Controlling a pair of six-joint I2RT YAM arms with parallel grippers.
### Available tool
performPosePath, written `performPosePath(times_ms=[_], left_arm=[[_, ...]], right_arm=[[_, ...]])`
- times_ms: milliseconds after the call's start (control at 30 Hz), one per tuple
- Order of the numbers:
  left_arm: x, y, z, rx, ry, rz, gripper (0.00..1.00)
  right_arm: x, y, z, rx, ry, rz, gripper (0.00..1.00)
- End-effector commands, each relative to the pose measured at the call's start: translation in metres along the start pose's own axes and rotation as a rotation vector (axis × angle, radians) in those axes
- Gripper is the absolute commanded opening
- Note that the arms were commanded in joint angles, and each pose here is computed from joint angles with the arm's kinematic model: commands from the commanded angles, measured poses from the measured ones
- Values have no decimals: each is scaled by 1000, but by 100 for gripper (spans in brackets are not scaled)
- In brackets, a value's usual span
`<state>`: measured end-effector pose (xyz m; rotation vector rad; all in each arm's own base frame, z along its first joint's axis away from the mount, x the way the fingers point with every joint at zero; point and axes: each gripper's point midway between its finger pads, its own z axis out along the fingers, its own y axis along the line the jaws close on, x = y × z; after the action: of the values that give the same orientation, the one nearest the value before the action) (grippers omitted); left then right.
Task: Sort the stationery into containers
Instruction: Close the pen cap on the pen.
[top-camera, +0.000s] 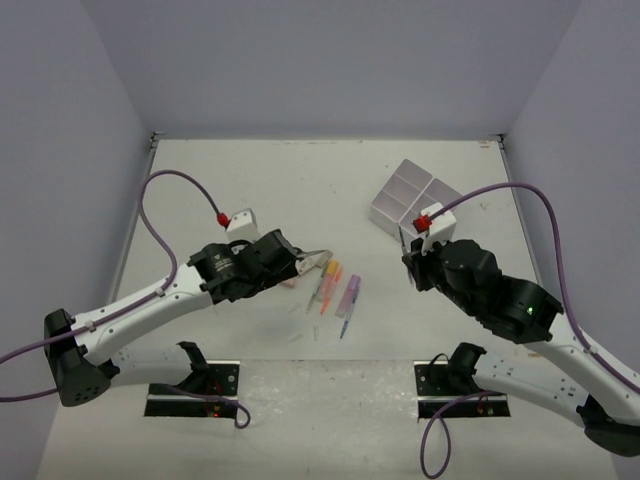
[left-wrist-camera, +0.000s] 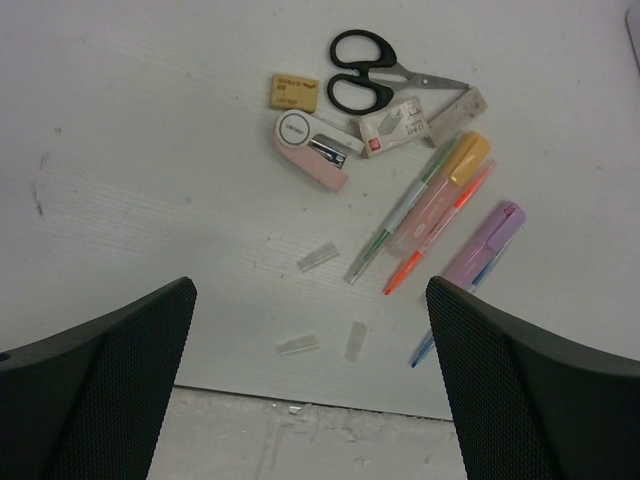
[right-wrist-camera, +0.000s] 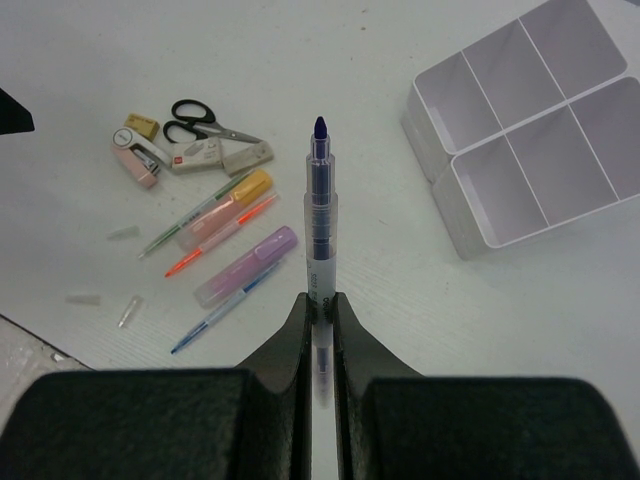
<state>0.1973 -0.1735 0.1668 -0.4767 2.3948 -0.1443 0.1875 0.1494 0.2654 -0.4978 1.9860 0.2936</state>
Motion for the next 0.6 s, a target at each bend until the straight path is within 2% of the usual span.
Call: performPosePath(times_ms=[0,367,567], left_arm=[[4,8,7,-76,2,-156,100],[40,1,37,-130,101,-107,100],[65,-17,57,-83,175,-80,100]], right_arm=[[-5,1,3,6,-24,30,0],[-4,3,2,-5,-22,38,0],[-3,4,4,-7,-14,26,0]])
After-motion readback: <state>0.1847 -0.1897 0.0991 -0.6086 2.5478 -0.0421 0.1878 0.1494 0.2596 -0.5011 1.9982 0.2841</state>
